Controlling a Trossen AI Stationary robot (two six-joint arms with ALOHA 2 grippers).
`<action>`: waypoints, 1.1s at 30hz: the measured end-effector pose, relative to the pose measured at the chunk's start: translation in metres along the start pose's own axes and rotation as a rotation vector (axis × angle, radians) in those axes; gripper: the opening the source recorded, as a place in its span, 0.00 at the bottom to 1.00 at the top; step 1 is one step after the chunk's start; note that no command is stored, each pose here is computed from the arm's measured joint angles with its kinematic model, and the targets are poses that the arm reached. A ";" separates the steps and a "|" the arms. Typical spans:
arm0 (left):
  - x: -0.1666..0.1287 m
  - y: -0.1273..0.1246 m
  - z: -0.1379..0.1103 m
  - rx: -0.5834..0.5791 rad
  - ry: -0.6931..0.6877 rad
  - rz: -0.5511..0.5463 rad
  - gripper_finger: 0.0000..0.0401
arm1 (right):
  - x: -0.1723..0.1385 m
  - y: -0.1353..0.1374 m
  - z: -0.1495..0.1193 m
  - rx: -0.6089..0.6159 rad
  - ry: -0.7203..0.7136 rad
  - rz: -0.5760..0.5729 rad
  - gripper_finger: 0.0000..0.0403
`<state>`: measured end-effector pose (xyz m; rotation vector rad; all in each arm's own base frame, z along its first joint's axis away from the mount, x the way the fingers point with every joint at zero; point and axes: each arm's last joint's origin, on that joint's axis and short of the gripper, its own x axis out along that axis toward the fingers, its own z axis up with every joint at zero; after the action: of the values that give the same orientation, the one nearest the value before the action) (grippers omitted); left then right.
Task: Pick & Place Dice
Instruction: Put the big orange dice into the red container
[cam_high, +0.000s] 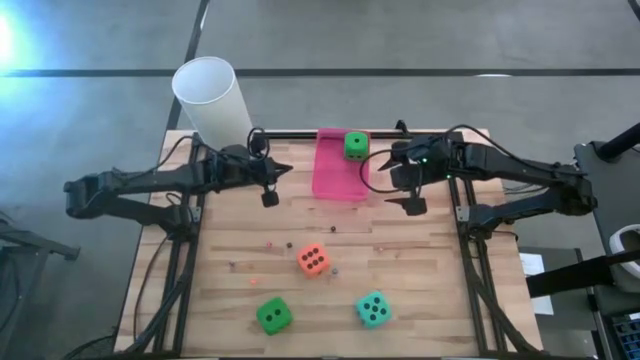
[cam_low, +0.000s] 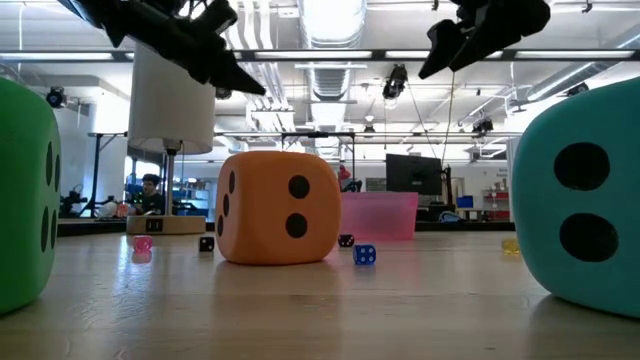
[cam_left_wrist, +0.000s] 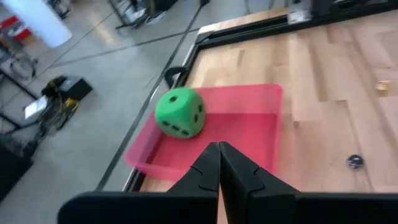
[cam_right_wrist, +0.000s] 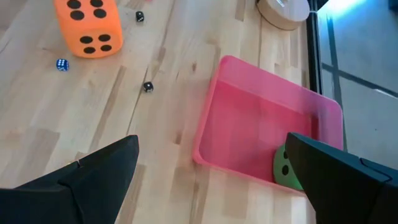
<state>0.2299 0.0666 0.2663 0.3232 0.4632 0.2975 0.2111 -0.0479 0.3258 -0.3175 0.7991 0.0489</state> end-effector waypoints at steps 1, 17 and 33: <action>-0.001 -0.004 0.002 0.010 -0.010 -0.013 0.01 | 0.001 0.000 -0.001 0.000 0.003 -0.001 0.99; -0.024 -0.048 0.036 0.122 0.020 -0.253 0.01 | -0.008 -0.004 0.011 -0.009 -0.040 -0.021 0.99; -0.028 -0.087 0.038 0.082 0.071 -0.275 0.01 | -0.008 -0.004 0.010 -0.009 -0.037 -0.022 0.99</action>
<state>0.2422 -0.0311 0.2768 0.3248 0.5838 0.0226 0.2135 -0.0480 0.3393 -0.3325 0.7588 0.0379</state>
